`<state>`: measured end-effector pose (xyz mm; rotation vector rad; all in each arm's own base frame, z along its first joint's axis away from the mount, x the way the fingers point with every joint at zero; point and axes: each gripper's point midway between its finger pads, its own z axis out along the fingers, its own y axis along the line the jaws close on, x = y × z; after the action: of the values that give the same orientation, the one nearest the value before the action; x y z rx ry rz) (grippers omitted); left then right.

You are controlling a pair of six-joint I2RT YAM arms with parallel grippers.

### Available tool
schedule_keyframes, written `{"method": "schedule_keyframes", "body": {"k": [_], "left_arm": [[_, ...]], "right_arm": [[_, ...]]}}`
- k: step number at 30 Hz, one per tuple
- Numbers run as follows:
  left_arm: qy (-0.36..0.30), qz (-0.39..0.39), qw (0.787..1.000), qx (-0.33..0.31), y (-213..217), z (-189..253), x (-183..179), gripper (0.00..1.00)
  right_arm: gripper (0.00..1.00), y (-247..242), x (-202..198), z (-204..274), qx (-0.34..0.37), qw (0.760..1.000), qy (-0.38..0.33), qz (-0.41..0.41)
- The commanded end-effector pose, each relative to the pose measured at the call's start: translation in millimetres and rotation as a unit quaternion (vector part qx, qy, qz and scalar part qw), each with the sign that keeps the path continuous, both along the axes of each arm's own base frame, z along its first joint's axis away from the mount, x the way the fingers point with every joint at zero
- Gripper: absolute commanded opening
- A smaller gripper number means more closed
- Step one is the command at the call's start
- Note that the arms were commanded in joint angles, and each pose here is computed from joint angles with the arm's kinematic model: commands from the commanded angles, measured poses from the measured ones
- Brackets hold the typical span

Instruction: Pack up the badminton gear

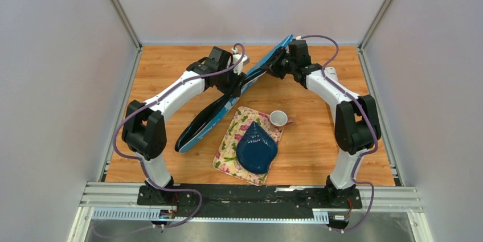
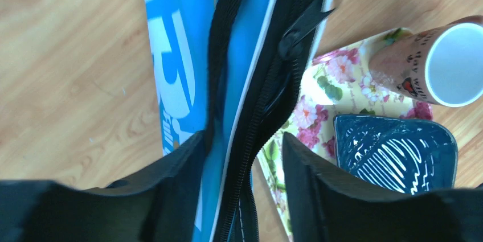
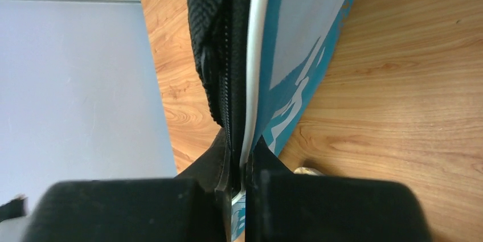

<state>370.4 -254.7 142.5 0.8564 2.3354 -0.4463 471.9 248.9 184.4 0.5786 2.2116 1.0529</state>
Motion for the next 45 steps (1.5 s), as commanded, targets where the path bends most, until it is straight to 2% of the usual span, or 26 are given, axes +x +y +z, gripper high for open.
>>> {"method": "schedule_keyframes", "body": {"k": [1, 4, 7, 8, 9, 14, 20, 28, 32, 37, 40, 41, 45], "left_arm": [[-0.051, -0.016, 0.995, -0.081, -24.4, 71.4, 7.0, 0.66], [-0.099, -0.019, 0.991, -0.083, -30.6, 95.1, 13.5, 0.67], [-0.125, -0.026, 0.987, -0.093, -38.1, 108.4, 18.5, 0.53], [-0.119, -0.032, 0.988, -0.094, -42.5, 104.8, 19.7, 0.43], [-0.115, -0.037, 0.988, -0.095, -44.8, 103.1, 21.1, 0.42], [-0.080, -0.070, 0.989, -0.104, -63.4, 95.4, 24.5, 0.48], [-0.083, -0.070, 0.989, -0.098, -68.2, 89.5, 35.7, 0.48], [-0.060, -0.087, 0.990, -0.090, -69.4, 76.2, 30.2, 0.51], [-0.063, -0.081, 0.991, -0.088, -69.4, 75.2, 33.7, 0.39], [-0.065, -0.078, 0.991, -0.087, -70.2, 75.4, 36.7, 0.33], [-0.069, -0.073, 0.992, -0.082, -68.3, 75.4, 39.0, 0.21], [-0.070, -0.070, 0.992, -0.082, -68.2, 76.4, 39.0, 0.13], [-0.074, -0.069, 0.992, -0.077, -65.8, 78.1, 39.0, 0.06]], "right_arm": [[0.00, 0.9, 2.1, 18.1, 0.022, 0.999, 0.013, -0.039], [0.00, -0.5, 1.7, 17.8, 0.030, 0.997, 0.037, -0.061], [0.00, -2.8, 1.6, 16.8, 0.015, 0.995, 0.069, -0.070], [0.00, -0.8, 1.1, 18.4, 0.014, 0.995, 0.071, -0.067], [0.00, 0.3, 1.2, 20.6, 0.018, 0.995, 0.069, -0.065], [0.00, 1.5, 2.9, 28.7, 0.024, 0.996, 0.056, -0.062], [0.00, 6.5, 1.3, 27.9, 0.029, 0.997, 0.058, -0.049], [0.00, 5.4, 2.6, 30.9, 0.030, 0.997, 0.054, -0.048], [0.00, 6.0, 2.8, 30.5, 0.031, 0.997, 0.054, -0.047], [0.00, 6.8, 2.5, 31.9, 0.031, 0.997, 0.052, -0.046], [0.00, 5.9, 3.3, 33.6, 0.031, 0.997, 0.049, -0.047], [0.00, 6.1, 3.1, 32.6, 0.031, 0.997, 0.051, -0.047], [0.00, 7.4, 3.4, 33.7, 0.034, 0.997, 0.051, -0.047]]}}
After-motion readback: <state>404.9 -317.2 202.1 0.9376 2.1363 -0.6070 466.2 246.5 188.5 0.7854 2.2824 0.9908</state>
